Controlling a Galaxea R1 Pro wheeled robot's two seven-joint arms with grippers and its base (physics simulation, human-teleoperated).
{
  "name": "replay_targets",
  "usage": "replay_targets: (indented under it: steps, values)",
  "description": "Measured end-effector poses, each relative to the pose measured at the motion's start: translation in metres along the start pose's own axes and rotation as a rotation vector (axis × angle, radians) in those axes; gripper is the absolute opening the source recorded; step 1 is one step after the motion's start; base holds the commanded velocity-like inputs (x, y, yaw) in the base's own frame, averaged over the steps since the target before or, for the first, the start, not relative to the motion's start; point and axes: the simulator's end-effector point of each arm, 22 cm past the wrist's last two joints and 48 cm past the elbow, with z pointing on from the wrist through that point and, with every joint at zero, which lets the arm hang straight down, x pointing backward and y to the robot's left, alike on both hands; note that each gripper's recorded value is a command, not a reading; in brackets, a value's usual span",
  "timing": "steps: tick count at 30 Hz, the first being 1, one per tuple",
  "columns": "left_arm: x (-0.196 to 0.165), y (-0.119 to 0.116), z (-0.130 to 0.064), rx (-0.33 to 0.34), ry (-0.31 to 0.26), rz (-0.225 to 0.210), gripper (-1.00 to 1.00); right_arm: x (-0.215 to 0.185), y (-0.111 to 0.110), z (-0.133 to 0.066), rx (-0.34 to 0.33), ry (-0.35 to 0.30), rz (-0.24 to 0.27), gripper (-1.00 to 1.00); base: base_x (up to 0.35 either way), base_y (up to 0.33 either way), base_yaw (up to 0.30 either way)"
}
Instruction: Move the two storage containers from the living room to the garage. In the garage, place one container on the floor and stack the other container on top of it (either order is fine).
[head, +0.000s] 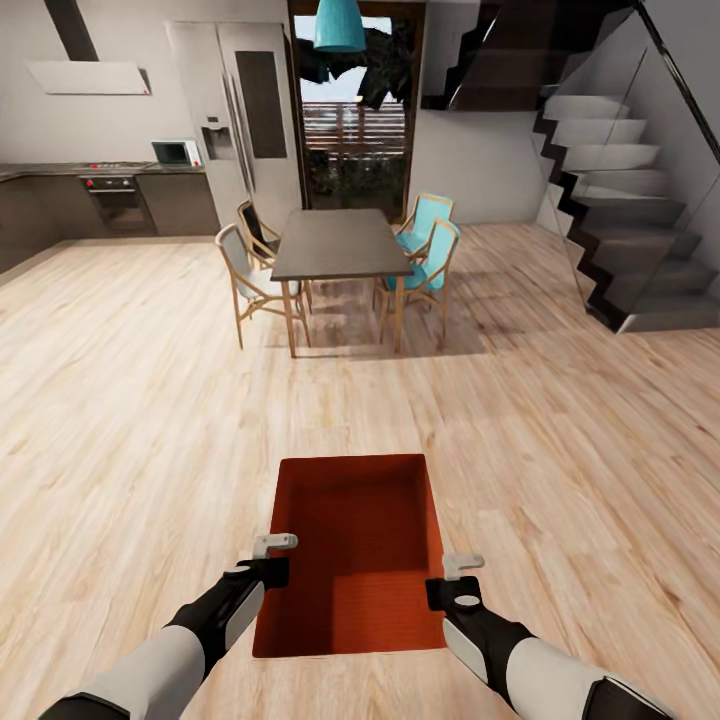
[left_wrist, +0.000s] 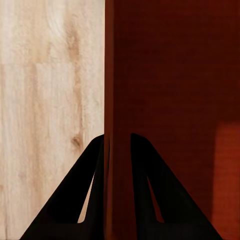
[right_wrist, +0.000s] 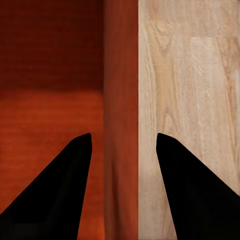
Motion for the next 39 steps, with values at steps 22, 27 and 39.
replay_targets:
  steps: [22,27,39]
  values:
    - [-0.0011,0.0003,0.0005,0.000,-0.002,0.000,-1.00,-0.0015,0.0002,0.0003,0.001,-0.003,0.001,-1.00,0.232,0.000,-0.099]
    - [-0.0012,0.0002,0.0005,0.000,-0.002,0.000,-1.00,-0.0015,0.0000,0.0003,0.001,-0.003,0.001,-1.00,0.001,0.000,-0.284]
    - [-0.0013,-0.0001,0.0004,0.001,-0.003,0.000,-1.00,-0.0016,-0.0002,0.0004,0.001,-0.003,0.001,-1.00,0.000,0.000,-0.285]
